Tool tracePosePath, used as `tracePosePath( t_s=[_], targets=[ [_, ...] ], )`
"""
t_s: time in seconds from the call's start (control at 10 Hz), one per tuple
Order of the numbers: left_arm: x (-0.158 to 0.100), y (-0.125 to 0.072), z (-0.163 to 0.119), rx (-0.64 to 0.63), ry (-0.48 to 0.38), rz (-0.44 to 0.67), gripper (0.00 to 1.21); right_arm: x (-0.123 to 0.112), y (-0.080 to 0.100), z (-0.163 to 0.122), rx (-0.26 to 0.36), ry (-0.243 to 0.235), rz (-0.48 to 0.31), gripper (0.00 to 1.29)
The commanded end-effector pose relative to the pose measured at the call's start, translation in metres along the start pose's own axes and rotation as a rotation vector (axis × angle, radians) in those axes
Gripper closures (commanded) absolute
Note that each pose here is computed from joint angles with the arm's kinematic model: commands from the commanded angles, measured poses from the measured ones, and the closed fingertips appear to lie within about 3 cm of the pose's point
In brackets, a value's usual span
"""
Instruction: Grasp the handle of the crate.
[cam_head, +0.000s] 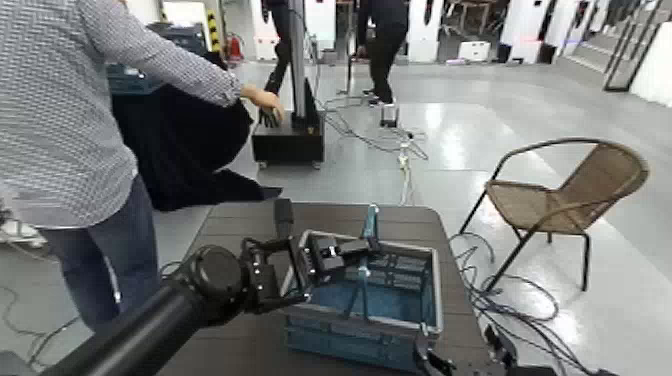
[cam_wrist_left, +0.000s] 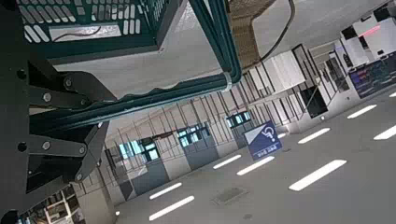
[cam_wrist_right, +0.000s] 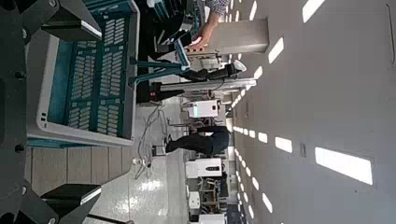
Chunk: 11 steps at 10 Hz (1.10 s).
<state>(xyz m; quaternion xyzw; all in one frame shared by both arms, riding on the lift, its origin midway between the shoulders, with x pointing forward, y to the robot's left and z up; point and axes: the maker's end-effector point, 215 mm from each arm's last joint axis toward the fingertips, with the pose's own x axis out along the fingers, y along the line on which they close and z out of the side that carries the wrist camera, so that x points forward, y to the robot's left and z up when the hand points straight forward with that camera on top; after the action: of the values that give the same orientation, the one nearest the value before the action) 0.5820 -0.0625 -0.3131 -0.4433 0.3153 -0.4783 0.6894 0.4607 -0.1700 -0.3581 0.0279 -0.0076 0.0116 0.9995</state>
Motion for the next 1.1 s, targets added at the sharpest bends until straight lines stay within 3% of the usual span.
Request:
tracePosePath(
  t_s=[0.1, 0.5, 1.1],
  targets=[
    [-0.005, -0.016, -0.001, 0.014, -0.021, -0.028, 1.19, -0.002, -0.004, 0.0, -0.003, 0.002, -0.009, 0.15],
    [-0.019, -0.05, -0.009, 0.048, -0.03, -0.015, 1.19, -0.003, -0.006, 0.0, -0.003, -0.001, -0.023, 0.15],
    [-0.054, -0.051, -0.046, -0.006, -0.044, 0.014, 1.19, -0.004, -0.009, -0.001, -0.007, 0.001, -0.035, 0.15]
  ],
)
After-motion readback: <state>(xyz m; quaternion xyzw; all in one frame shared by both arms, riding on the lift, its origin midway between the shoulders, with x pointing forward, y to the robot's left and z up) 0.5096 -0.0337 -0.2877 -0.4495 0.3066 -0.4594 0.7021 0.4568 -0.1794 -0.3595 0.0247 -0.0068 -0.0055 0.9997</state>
